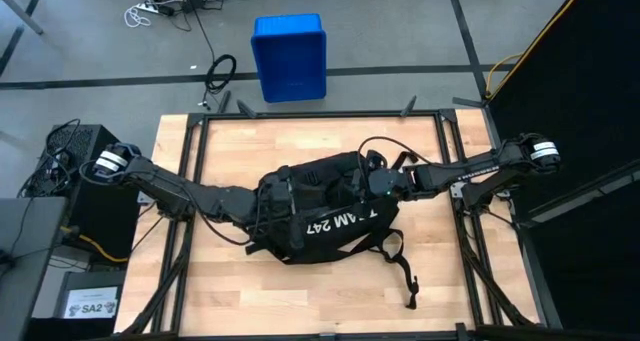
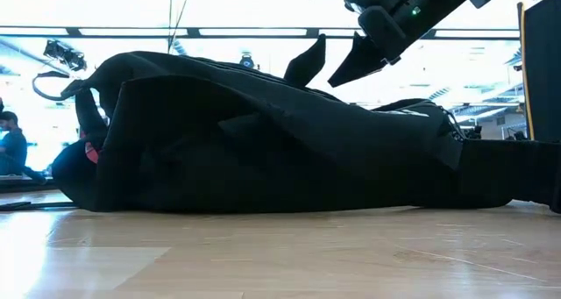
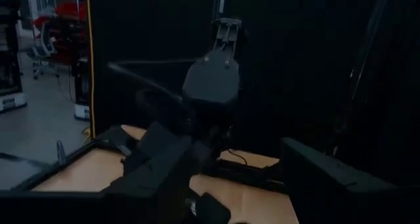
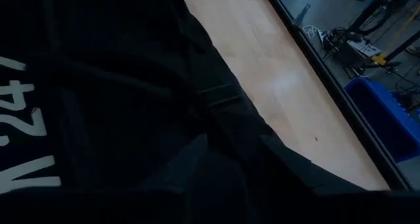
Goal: Unpack backpack
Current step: Remove the zip bag from the backpack
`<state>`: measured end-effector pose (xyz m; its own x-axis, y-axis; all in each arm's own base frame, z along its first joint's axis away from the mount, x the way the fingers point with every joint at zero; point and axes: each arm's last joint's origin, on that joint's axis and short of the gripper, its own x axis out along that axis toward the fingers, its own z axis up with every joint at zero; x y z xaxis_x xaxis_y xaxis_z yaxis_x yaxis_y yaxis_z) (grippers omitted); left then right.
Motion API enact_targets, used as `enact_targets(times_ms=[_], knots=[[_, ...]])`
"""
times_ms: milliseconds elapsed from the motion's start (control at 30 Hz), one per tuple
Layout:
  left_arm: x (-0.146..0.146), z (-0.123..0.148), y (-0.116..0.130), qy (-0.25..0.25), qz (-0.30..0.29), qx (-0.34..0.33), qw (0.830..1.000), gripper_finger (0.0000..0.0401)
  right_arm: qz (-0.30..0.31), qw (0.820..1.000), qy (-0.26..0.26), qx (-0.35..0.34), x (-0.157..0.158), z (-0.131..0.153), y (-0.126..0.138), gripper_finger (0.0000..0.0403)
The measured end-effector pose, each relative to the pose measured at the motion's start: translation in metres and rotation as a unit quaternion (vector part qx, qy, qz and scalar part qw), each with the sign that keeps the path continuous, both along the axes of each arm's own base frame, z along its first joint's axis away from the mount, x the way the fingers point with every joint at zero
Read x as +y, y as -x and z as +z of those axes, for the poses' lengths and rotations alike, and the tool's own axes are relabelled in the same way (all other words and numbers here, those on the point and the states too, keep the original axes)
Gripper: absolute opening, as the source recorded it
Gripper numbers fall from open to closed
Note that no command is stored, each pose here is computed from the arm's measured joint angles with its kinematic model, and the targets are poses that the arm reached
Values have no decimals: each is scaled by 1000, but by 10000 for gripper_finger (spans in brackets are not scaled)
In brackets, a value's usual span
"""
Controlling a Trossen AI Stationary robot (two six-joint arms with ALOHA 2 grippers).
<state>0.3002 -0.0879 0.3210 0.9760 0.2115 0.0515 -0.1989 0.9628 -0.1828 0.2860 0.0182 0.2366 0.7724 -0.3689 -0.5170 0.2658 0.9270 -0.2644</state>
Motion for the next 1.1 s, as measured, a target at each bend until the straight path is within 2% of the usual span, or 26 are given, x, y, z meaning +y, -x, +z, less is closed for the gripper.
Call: enact_targets(times_ms=[200,433,567,767,1100], knots=[[10,-14,-2,-11,36,68,997,198,0,1000,-1,-7,0,1,-1,103],[29,-31,-2,-37,95,154,983,198,-1,1000,-1,-9,0,1,-1,106],[41,-45,2,-42,120,228,965,198,0,1000,-1,-9,0,1,-1,100],[56,-70,18,-25,162,357,920,198,1,1000,-1,-8,0,1,-1,103],[56,-72,19,-20,164,365,916,198,0,1000,-1,-11,0,2,-1,101]])
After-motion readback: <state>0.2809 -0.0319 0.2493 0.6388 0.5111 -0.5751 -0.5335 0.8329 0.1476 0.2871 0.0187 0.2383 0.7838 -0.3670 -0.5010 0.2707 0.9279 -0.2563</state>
